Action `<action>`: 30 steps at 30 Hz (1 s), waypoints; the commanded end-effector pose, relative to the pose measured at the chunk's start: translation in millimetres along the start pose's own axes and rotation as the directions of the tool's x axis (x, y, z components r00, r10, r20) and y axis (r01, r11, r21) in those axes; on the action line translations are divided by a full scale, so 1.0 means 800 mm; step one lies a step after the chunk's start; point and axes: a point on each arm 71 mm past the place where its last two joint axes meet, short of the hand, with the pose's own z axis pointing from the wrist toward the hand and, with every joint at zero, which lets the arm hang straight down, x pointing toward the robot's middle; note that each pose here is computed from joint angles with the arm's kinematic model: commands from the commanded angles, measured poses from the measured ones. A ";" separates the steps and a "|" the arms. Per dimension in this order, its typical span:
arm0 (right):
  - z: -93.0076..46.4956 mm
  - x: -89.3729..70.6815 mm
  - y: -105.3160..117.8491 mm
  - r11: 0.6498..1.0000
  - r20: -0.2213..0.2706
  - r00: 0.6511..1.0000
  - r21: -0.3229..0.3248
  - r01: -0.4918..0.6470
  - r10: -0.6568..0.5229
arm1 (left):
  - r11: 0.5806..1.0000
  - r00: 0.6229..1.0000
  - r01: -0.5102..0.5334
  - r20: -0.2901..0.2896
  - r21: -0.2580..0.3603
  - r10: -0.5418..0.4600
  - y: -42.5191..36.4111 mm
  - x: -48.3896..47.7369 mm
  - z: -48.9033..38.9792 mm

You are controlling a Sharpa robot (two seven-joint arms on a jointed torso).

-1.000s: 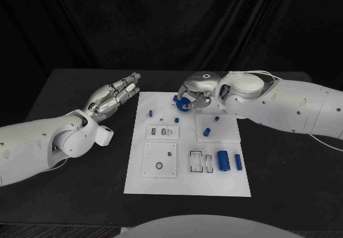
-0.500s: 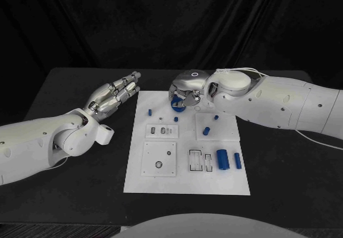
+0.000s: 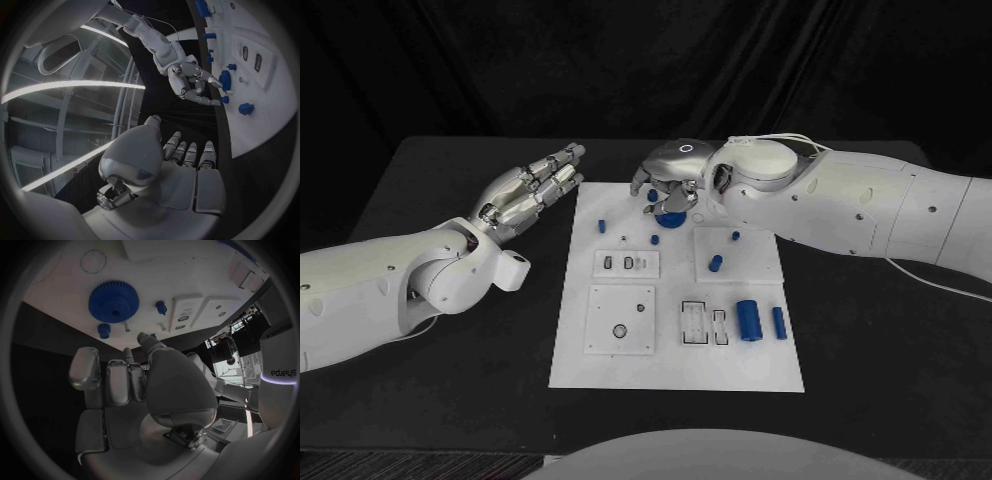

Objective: Assemble the parts on the task board

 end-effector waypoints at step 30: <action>-0.054 0.020 -0.046 0.992 -0.071 0.997 0.128 -0.015 0.024 | 0.992 1.000 0.006 -0.008 0.125 -0.006 -0.0120 -0.004 -0.001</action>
